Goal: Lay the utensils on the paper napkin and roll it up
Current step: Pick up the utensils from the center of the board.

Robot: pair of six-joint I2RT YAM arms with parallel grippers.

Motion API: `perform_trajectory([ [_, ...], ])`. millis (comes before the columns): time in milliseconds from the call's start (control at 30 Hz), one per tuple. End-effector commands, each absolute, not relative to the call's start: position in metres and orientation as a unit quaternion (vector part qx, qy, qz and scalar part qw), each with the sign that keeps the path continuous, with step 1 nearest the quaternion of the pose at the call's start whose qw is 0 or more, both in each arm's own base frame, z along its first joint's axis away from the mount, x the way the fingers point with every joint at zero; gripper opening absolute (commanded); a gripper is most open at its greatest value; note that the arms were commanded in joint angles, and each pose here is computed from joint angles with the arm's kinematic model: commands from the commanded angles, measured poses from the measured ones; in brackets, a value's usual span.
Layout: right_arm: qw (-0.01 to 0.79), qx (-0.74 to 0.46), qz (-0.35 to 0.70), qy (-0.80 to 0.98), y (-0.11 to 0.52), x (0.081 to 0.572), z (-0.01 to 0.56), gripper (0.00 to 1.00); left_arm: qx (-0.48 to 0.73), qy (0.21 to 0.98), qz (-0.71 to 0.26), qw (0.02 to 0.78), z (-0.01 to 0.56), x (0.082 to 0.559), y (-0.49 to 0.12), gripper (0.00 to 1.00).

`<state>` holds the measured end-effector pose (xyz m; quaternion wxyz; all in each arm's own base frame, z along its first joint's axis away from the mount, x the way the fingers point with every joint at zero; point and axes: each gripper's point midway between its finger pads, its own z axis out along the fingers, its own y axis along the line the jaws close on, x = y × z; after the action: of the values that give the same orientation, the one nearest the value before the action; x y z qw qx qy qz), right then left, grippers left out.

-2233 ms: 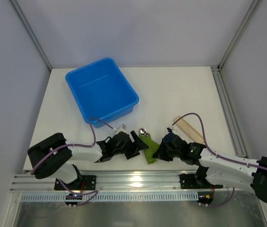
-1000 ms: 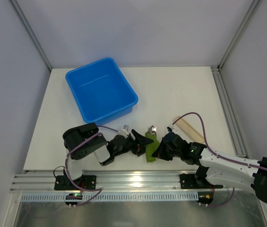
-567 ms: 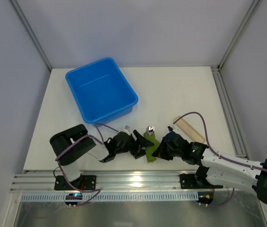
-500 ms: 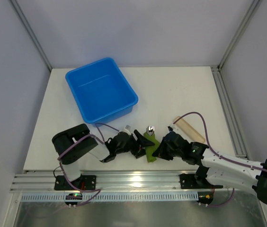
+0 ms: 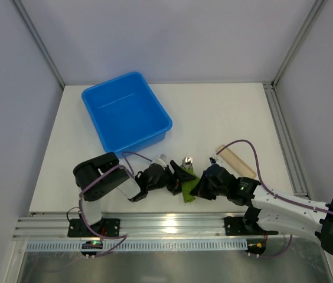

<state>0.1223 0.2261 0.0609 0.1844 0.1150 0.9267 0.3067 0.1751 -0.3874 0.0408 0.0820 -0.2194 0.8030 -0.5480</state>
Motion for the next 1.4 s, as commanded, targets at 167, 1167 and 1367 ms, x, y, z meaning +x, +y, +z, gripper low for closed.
perform_trajectory([
  [167,0.200,0.116,0.336,0.913,0.237,0.130,0.080,0.04,-0.285,0.881,-0.377,0.000,-0.065,0.138,-0.340,0.64],
  [1167,0.195,0.100,0.322,0.921,0.233,0.127,0.069,0.04,-0.236,0.865,-0.425,0.122,-0.030,0.193,-0.344,0.26],
  [1367,0.204,0.096,0.304,0.926,0.226,0.128,0.062,0.09,-0.201,0.855,-0.460,0.133,-0.020,0.200,-0.360,0.10],
])
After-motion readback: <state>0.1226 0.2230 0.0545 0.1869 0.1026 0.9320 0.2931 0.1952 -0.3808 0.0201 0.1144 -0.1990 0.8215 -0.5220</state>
